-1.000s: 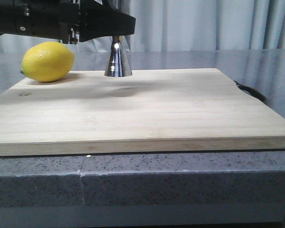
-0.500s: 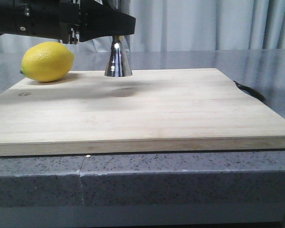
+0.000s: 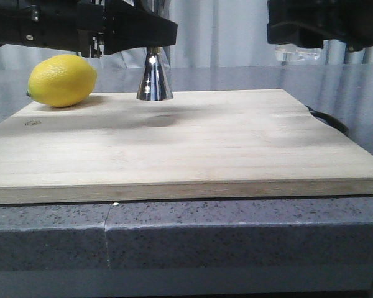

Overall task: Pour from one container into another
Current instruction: 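Lower the beaker back onto the board and open the right gripper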

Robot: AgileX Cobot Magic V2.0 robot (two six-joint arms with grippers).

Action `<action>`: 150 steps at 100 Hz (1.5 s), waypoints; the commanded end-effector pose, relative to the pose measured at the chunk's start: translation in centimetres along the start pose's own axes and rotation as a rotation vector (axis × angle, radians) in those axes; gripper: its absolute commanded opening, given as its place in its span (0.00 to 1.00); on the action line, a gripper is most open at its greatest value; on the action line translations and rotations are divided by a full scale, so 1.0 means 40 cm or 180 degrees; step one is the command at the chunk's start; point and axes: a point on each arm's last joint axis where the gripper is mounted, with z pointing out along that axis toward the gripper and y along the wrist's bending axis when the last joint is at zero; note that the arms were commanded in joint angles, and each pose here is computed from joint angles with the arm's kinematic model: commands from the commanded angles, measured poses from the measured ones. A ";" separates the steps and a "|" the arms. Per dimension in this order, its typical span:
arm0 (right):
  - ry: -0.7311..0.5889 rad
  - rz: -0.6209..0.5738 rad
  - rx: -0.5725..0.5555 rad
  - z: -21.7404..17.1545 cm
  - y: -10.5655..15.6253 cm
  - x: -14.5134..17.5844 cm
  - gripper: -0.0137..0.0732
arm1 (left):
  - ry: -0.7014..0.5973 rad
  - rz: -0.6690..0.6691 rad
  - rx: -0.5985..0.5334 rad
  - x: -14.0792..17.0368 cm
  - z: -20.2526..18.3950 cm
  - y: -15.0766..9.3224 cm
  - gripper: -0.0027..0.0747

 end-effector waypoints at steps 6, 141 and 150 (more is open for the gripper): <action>-0.0542 0.0116 0.0162 0.022 -0.003 -0.033 0.49 | -0.0491 0.0068 0.0124 -0.083 -0.005 -0.024 0.30; 0.0094 0.0094 -0.0120 0.085 0.036 0.069 0.81 | -0.0491 0.0068 0.0124 -0.083 -0.005 -0.024 0.30; 0.0253 0.0103 -0.0188 0.061 0.036 0.057 0.81 | -0.0491 0.0068 0.0124 -0.083 -0.005 -0.024 0.30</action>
